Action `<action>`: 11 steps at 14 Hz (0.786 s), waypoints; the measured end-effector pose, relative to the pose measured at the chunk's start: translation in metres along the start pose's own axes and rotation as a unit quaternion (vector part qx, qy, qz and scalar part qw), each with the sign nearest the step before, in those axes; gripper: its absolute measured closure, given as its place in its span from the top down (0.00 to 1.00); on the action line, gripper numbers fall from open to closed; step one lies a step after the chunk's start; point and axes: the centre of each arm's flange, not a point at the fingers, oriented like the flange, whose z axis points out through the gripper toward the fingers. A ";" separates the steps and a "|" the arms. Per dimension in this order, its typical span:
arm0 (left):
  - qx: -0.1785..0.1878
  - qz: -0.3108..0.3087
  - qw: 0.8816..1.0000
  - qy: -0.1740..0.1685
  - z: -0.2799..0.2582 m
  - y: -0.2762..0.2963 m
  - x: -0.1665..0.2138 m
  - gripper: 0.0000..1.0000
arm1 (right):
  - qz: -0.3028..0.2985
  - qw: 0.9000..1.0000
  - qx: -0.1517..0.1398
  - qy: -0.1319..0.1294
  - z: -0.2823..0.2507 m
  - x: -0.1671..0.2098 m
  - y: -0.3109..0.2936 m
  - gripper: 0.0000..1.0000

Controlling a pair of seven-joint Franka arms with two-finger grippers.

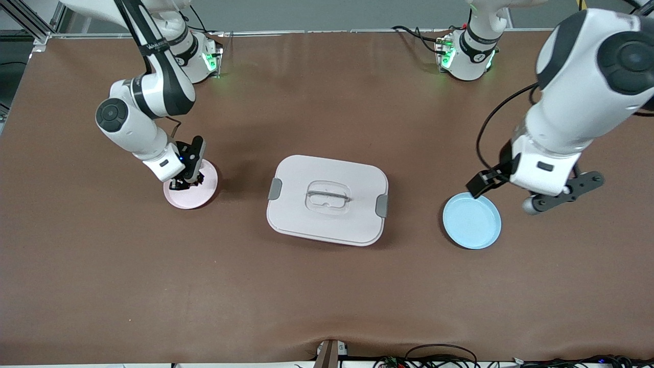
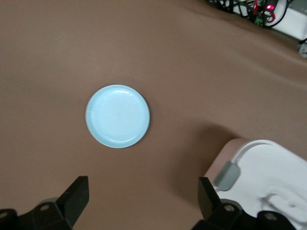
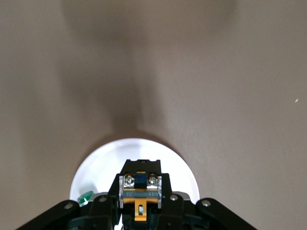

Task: Transfer orange switch to right arm and place
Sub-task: 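Lower the switch onto the pink plate with the right gripper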

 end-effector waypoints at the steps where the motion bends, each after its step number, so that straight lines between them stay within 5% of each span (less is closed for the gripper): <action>1: 0.007 0.010 1.000 -0.004 -0.005 -0.013 0.003 1.00 | -0.003 1.000 -0.001 -0.002 0.008 -0.008 0.000 0.34; 11: 0.020 0.130 0.991 -0.010 -0.051 -0.095 -0.004 1.00 | -0.001 1.000 -0.013 0.002 0.081 -0.039 -0.007 0.34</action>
